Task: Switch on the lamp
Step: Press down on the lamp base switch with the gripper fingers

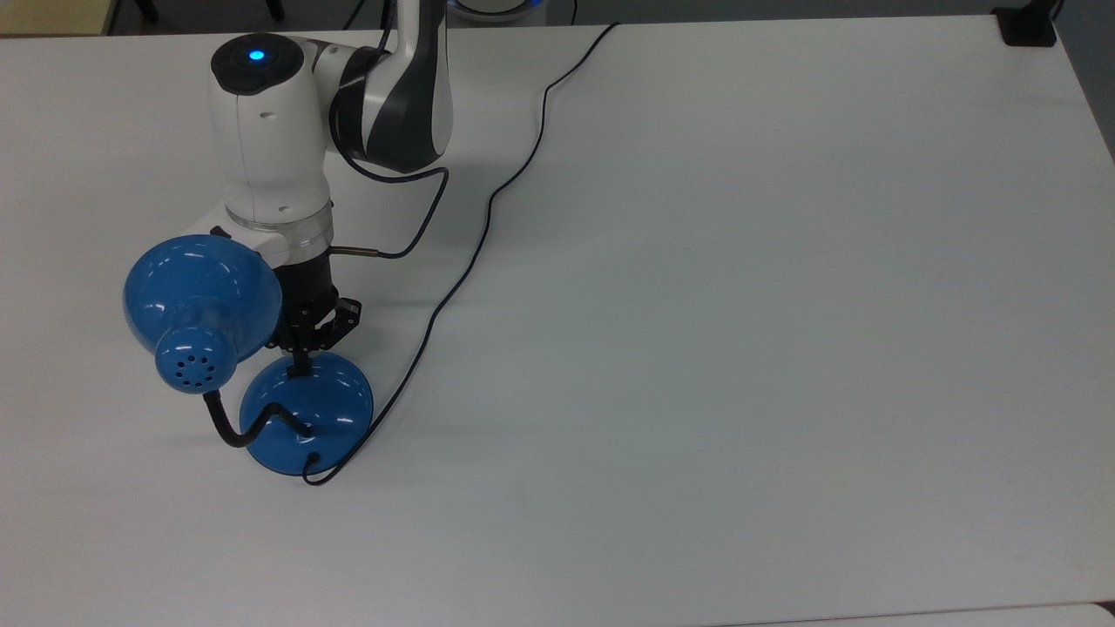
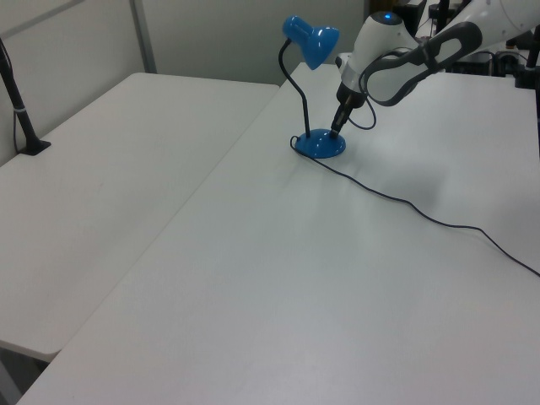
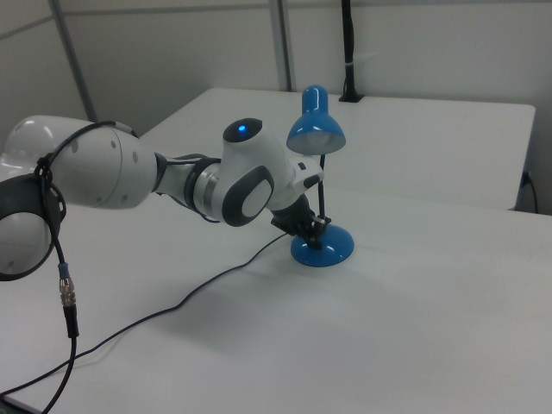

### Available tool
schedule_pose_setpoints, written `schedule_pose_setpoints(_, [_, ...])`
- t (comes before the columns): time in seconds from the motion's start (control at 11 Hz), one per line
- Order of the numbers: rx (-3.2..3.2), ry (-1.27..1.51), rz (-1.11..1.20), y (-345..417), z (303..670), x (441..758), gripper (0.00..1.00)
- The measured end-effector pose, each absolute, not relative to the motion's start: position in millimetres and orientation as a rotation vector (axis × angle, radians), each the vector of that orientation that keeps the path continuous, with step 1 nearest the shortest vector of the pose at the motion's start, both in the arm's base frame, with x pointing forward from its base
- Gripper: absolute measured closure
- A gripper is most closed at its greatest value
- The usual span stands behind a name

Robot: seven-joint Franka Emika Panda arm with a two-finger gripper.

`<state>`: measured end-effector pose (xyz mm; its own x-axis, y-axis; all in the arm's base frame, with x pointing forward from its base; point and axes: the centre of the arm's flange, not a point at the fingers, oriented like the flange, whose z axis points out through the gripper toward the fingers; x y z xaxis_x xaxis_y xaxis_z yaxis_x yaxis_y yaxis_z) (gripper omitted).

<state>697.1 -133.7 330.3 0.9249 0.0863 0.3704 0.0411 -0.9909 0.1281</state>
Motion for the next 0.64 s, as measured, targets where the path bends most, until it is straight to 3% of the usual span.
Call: schedule_pose_setpoints(0.64, [2.966,0.099,0.578,-134.1,328.2,698.9,0.99])
